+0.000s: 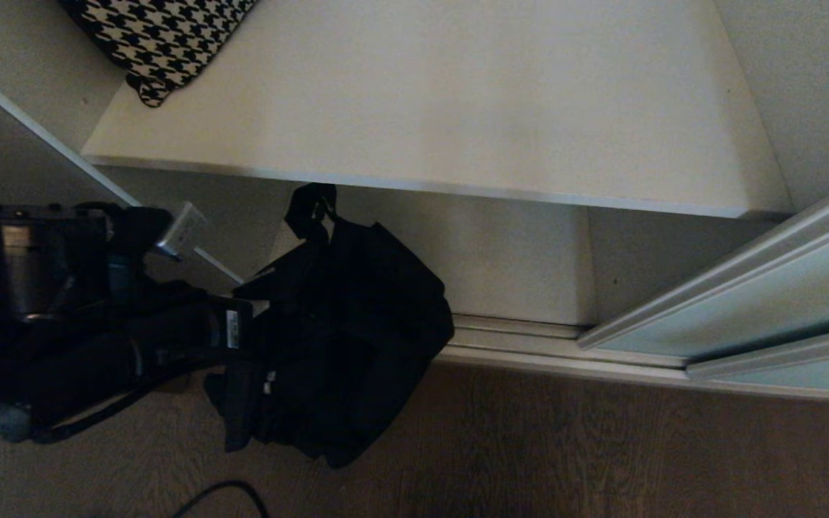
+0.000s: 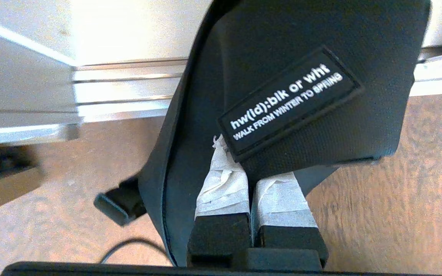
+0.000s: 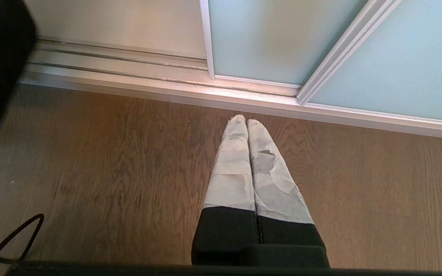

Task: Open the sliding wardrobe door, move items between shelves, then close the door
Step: Place the basket on the higher shelf

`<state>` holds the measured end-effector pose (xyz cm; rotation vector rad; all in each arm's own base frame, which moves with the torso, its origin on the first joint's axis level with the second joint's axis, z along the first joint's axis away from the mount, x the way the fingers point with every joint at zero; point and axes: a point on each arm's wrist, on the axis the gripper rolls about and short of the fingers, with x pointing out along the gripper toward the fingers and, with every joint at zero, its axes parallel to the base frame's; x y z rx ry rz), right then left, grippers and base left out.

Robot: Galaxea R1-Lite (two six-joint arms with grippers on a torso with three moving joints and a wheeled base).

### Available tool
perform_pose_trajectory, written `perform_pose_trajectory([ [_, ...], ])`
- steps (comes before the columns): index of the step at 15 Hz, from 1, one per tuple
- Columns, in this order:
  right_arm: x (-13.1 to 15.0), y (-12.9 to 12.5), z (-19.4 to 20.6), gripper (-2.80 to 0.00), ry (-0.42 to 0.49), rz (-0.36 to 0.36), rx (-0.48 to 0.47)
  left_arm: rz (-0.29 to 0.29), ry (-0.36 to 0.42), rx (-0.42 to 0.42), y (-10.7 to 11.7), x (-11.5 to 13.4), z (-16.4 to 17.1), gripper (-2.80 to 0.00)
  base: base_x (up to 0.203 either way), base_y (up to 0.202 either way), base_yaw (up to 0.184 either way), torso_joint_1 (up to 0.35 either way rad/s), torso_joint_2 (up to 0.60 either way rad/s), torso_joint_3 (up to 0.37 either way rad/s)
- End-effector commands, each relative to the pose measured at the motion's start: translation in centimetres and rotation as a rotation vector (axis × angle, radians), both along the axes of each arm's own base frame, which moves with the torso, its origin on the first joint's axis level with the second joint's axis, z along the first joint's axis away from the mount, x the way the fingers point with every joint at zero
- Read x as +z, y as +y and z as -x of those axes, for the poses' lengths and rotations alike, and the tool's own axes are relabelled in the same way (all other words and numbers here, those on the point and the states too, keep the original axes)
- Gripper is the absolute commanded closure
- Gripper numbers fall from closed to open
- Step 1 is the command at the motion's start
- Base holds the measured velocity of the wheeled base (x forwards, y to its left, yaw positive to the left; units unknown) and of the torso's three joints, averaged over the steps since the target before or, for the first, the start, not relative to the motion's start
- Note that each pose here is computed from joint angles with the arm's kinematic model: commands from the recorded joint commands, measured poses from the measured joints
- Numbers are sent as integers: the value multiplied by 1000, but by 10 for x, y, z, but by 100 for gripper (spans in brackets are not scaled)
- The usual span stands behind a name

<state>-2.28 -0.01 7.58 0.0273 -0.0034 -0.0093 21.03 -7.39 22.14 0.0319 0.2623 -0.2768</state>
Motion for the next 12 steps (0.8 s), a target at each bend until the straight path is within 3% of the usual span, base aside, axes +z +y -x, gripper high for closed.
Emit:
perform_pose_trajectory([
  [1, 0, 0, 0, 0, 2, 0, 0, 25, -86, 1, 12, 25, 36, 0, 0, 0, 0, 0, 0, 0],
  [4, 0, 0, 0, 0, 2, 0, 0, 24, -95, -12, 22, 35, 66, 0, 0, 0, 0, 0, 0, 0],
  [9, 0, 0, 0, 0, 2, 0, 0, 3, 11, -116, 39, 40, 119, 0, 0, 0, 0, 0, 0, 0],
  [12, 0, 0, 0, 0, 2, 0, 0, 3, 17, -130, 44, 44, 132, 0, 0, 0, 0, 1, 1, 35],
])
